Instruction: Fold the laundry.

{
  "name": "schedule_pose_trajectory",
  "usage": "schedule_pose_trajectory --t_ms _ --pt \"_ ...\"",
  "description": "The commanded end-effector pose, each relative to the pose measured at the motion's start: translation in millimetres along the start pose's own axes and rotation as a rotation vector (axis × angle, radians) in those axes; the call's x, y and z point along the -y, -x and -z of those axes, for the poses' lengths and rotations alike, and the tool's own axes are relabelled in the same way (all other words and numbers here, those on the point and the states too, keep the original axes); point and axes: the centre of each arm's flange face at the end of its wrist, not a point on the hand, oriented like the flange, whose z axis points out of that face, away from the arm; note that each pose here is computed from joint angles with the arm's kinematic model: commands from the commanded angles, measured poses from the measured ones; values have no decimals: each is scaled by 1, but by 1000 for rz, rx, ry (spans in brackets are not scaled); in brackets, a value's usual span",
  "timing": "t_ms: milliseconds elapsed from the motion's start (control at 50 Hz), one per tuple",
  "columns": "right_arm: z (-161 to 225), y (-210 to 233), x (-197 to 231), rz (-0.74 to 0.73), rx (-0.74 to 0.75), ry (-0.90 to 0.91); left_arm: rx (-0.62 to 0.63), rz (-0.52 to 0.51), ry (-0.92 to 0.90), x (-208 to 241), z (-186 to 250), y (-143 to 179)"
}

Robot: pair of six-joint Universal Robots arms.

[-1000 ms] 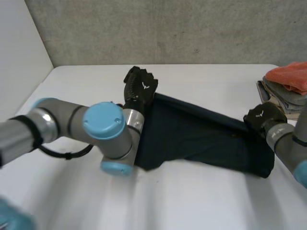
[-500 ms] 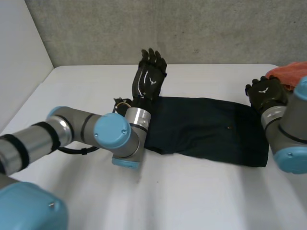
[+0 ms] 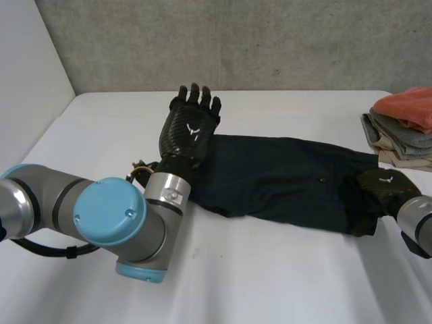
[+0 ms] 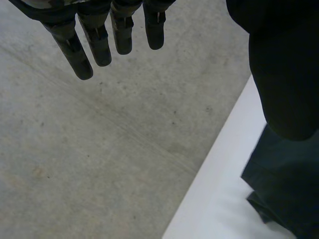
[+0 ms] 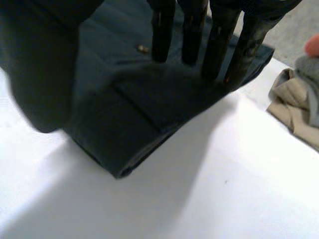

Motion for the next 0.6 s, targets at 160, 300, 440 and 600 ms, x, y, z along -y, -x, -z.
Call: schedule_pose_trajectory --t_ms 160,300,440,600 --pt "-11 -35 -1 127 -97 -18 7 2 39 -7 7 1" --pt "1 -66 3 412 -174 62 33 5 22 5 9 15" --pt "0 -65 27 587 -170 2 52 3 25 9 16 29" --pt "10 57 89 812 74 -437 56 36 33 9 20 31"
